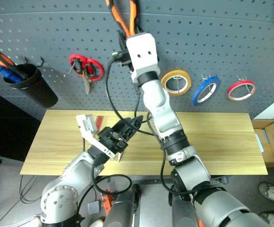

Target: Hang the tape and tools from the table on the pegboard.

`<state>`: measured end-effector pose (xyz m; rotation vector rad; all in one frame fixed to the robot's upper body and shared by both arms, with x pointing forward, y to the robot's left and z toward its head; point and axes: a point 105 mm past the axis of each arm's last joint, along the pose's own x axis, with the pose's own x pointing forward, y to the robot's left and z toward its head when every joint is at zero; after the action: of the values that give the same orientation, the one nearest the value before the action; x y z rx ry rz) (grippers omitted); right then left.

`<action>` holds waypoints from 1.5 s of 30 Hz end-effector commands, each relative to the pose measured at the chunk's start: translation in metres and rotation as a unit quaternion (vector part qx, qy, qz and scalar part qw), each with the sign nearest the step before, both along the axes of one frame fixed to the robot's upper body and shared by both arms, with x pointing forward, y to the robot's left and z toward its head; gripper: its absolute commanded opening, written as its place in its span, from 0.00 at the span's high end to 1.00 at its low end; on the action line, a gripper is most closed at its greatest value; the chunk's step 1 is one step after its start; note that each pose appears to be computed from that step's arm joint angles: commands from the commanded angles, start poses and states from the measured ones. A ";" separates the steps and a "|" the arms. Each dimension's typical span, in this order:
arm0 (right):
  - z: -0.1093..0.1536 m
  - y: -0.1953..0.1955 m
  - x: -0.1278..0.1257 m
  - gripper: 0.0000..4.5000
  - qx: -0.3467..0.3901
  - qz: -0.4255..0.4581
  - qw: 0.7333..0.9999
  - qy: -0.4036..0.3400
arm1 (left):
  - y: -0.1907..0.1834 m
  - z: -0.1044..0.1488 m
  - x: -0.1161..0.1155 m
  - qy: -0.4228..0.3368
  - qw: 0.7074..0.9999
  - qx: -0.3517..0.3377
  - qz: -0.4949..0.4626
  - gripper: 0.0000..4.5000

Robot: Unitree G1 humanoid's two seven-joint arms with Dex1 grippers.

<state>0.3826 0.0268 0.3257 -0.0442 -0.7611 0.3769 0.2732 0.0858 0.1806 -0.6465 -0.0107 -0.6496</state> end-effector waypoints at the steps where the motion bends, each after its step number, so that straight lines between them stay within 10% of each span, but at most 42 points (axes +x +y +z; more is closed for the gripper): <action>1: -0.005 0.017 -0.010 0.61 0.029 0.028 0.999 -0.001 | -0.002 0.012 -0.008 -0.022 1.000 -0.009 -0.005 0.00; 15: -0.054 0.007 0.013 0.61 0.009 -0.016 0.997 0.070 | 0.003 0.011 -0.011 -0.018 1.000 -0.003 0.000 0.00; 24: -0.063 0.004 0.011 0.00 -0.010 -0.016 0.997 0.075 | 0.003 0.008 -0.009 -0.016 1.000 -0.001 -0.002 0.00; 37: -0.070 -0.012 -0.027 0.00 -0.078 0.092 0.988 0.098 | 0.005 -0.006 0.000 -0.002 1.000 0.026 0.009 0.00; 45: -0.061 -0.040 -0.070 0.00 -0.143 0.175 0.965 0.133 | 0.005 -0.035 0.036 0.015 0.983 0.171 0.065 0.00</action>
<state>0.3264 -0.0129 0.2546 -0.1510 -0.4231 0.7501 0.3032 0.0928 0.1468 -0.3739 0.0964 -0.5248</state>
